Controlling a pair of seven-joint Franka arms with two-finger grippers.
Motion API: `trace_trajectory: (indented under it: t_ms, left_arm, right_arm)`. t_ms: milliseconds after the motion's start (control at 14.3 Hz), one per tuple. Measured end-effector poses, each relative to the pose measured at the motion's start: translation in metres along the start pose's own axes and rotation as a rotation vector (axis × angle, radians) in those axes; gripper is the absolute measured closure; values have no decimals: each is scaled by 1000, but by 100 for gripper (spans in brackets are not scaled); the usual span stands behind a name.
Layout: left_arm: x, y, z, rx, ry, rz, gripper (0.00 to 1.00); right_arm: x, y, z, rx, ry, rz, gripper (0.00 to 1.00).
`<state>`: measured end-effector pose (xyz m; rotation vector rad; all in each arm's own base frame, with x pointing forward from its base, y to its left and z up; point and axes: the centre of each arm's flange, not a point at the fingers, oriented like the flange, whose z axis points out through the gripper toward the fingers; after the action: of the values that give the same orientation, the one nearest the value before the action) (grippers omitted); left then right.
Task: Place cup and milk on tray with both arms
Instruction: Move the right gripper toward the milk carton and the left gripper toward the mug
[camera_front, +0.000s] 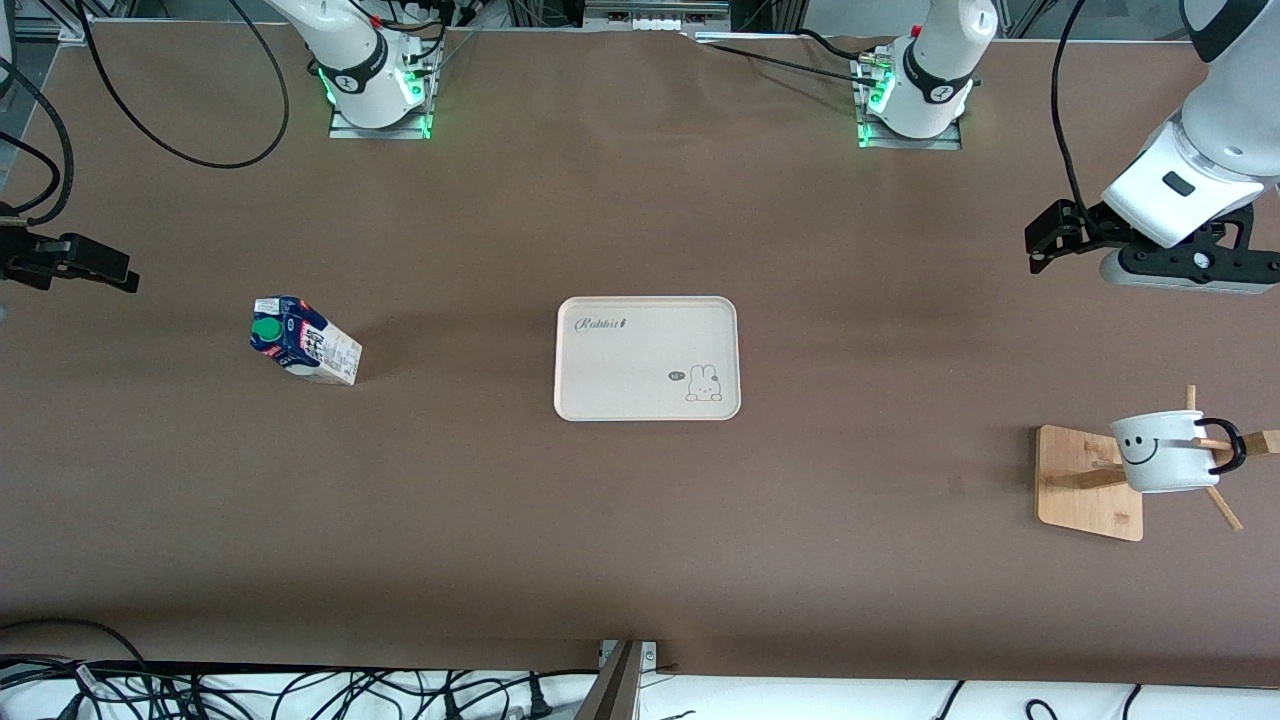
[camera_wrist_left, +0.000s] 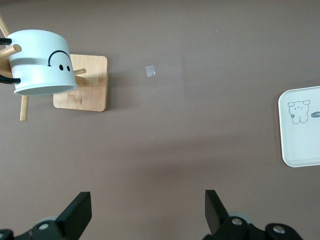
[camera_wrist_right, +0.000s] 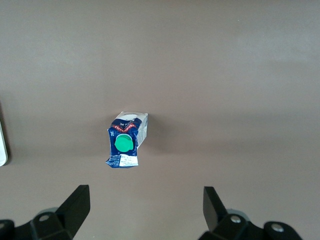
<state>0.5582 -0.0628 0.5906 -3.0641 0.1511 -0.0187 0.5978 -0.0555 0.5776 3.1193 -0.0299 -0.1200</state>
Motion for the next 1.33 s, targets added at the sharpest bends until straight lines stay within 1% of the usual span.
trace_trajectory:
  t_ms: [979, 1119, 1329]
  left_arm:
    - [-1, 1, 1, 0, -11, 1, 0]
    - [3, 0, 1, 0, -10, 0, 0]
    - [19, -3, 10, -2, -17, -6, 0]
  right_arm:
    - [1, -8, 2, -1, -7, -12, 0]
    - [1, -8, 3, -1, -7, -13, 0]
    - [2, -8, 5, -2, -12, -13, 0]
